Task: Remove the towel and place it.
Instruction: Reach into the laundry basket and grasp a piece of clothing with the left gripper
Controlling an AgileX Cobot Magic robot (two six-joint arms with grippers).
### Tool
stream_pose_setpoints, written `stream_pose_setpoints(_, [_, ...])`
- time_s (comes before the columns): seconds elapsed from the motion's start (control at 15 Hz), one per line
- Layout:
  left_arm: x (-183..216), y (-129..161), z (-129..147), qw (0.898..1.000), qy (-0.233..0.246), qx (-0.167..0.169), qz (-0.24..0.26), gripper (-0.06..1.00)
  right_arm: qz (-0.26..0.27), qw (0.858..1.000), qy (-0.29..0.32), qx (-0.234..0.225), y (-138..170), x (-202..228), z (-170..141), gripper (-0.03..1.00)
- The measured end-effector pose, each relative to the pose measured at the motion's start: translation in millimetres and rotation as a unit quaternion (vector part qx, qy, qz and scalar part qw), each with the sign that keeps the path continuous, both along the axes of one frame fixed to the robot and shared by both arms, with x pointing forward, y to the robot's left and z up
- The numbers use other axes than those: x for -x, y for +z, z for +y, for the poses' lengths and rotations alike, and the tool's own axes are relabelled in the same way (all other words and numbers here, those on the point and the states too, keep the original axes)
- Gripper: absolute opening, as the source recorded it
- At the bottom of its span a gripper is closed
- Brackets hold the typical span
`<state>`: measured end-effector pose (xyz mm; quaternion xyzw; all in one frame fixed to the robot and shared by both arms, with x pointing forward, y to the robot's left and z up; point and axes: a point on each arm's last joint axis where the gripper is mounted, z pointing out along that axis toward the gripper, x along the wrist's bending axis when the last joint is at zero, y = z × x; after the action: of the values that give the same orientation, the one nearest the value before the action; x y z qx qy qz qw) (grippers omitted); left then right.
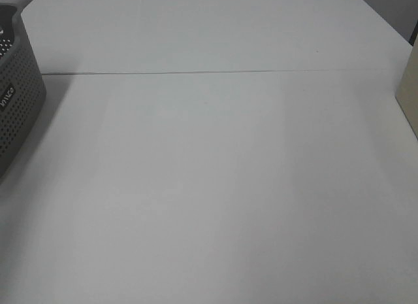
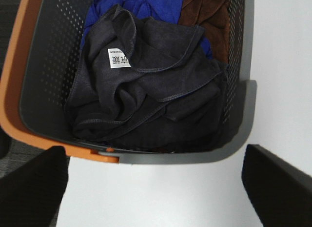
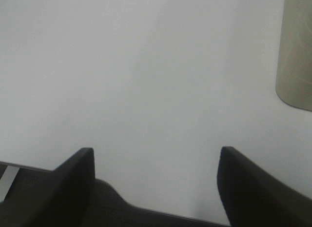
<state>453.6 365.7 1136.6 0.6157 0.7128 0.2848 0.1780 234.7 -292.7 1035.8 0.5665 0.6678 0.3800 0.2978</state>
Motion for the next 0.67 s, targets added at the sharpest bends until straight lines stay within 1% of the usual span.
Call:
stream_pose_setpoints(0.07, [-11.8, -11.1, 14.5, 1.000, -0.001, 0.025, 0.002, 0.91, 0.000, 1.000, 0.000, 0.000, 0.0, 0.0, 0.0, 0.69])
stream_pose_setpoints(0.13, [-21.6, -20.0, 27.7, 0.999, -0.003, 0.043, -0.006, 0.91, 0.000, 1.000, 0.000, 0.000, 0.0, 0.0, 0.0, 0.69])
stream_pose_setpoints(0.2, [-26.6, -23.5, 32.9, 0.999, -0.003, 0.047, -0.014, 0.91, 0.000, 1.000, 0.000, 0.000, 0.0, 0.0, 0.0, 0.69])
stream_pose_setpoints(0.27, [-36.8, -31.9, 45.6, 0.998, 0.005, 0.056, -0.030, 0.91, 0.000, 1.000, 0.000, 0.000, 0.0, 0.0, 0.0, 0.69])
stream_pose_setpoints(0.4, [-50.6, -48.5, 68.9, 0.996, 0.040, 0.066, -0.046, 0.91, 0.000, 1.000, 0.000, 0.000, 0.0, 0.0, 0.0, 0.69])
stream_pose_setpoints(0.47, [-55.7, -57.9, 77.6, 0.995, 0.052, 0.067, -0.043, 0.91, 0.000, 1.000, 0.000, 0.000, 0.0, 0.0, 0.1, 0.69])
stream_pose_setpoints(0.6, [-67.5, -80.2, 87.3, 0.995, 0.057, 0.073, -0.020, 0.91, 0.000, 1.000, 0.000, 0.000, 0.0, 0.0, 0.1, 0.69])
stream_pose_setpoints(0.67, [-73.1, -89.2, 91.5, 0.995, 0.061, 0.073, -0.017, 0.91, 0.000, 1.000, 0.000, 0.000, 0.0, 0.0, 0.1, 0.69])
